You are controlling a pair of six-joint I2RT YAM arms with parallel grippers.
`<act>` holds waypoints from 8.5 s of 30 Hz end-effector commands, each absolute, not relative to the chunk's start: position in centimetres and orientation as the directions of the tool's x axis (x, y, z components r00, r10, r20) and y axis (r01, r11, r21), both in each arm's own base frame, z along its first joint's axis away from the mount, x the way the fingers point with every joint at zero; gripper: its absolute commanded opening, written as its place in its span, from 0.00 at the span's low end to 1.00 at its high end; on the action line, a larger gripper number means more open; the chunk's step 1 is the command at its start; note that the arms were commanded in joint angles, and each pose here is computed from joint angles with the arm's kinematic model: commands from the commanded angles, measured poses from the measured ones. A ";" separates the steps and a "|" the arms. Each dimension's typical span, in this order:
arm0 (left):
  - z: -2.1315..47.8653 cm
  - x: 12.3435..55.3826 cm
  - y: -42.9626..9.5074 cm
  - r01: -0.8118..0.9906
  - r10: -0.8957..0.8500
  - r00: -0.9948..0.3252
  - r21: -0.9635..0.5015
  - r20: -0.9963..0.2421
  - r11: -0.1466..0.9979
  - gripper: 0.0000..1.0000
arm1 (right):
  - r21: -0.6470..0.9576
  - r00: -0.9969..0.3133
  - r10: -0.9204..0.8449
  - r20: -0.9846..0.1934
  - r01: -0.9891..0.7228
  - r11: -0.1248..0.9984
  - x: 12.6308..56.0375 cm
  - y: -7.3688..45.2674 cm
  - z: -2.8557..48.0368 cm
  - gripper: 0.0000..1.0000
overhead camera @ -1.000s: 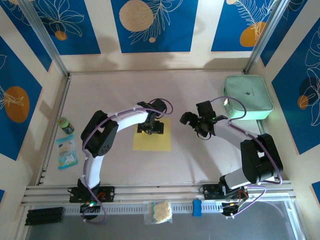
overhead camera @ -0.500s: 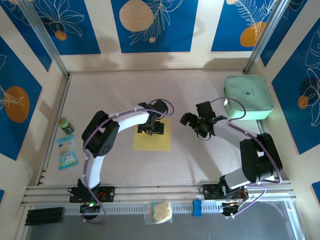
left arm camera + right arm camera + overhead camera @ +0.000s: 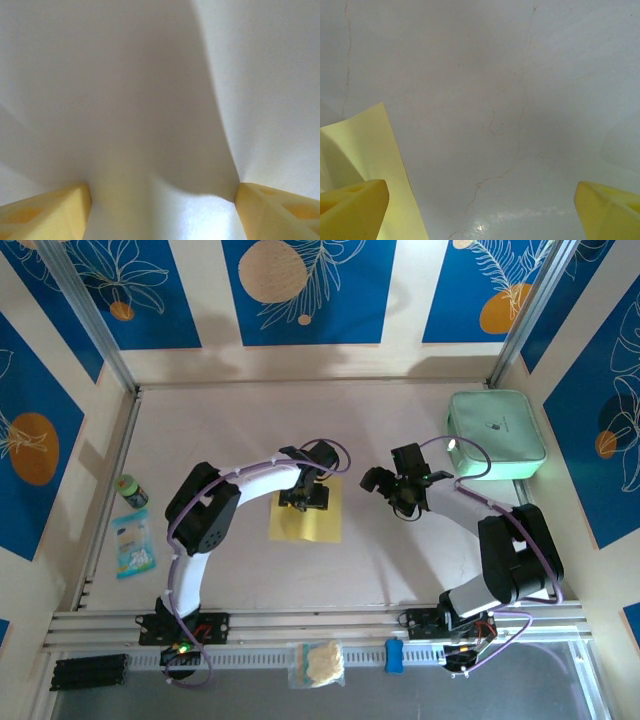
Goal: Fold a paper plane with a square sheet of paper (pick it up from the middle)
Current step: First fold the square sheet of paper in half at the center of the table, then hold the square sheet of paper at the center of the table, then first fold the square sheet of paper in half at the center of the table.
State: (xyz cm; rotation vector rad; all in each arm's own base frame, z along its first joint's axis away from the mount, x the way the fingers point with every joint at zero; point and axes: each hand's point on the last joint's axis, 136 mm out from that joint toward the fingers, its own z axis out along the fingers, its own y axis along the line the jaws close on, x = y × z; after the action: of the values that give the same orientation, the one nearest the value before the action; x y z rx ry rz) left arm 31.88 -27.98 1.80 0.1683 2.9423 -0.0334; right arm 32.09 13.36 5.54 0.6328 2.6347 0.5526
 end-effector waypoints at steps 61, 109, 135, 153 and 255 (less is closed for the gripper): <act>2.2 31.7 -27.2 0.042 -0.039 -0.984 -0.447 -0.171 0.893 0.31 | 0.570 -0.988 0.156 -0.002 0.127 0.812 29.8 26.7 1.4 0.12; 1.2 30.0 -22.4 0.011 -0.020 -0.990 -0.218 -0.139 0.976 0.42 | 0.712 -0.975 0.217 -0.051 0.117 0.692 31.3 26.3 5.8 0.23; -0.9 29.1 -21.9 0.013 -0.002 -0.997 -0.181 -0.083 0.983 0.38 | 0.705 -0.974 0.222 -0.036 0.133 0.696 31.2 26.4 5.2 0.22; -1.9 28.7 -21.6 -0.017 -0.026 -0.998 -0.164 -0.056 0.986 0.42 | 0.711 -0.980 0.199 -0.026 0.121 0.693 30.9 27.2 5.0 0.23; 0.7 29.1 -20.3 0.020 0.003 -0.999 -0.423 -0.042 0.906 0.12 | 0.326 -0.969 0.109 0.224 0.180 0.928 26.0 26.6 -7.1 0.01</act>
State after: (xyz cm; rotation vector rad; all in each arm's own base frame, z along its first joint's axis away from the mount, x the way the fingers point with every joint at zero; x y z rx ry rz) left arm 29.74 -22.81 1.74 0.0132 2.9948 -0.7782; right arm 30.55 33.29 1.19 0.0792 2.9899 1.1293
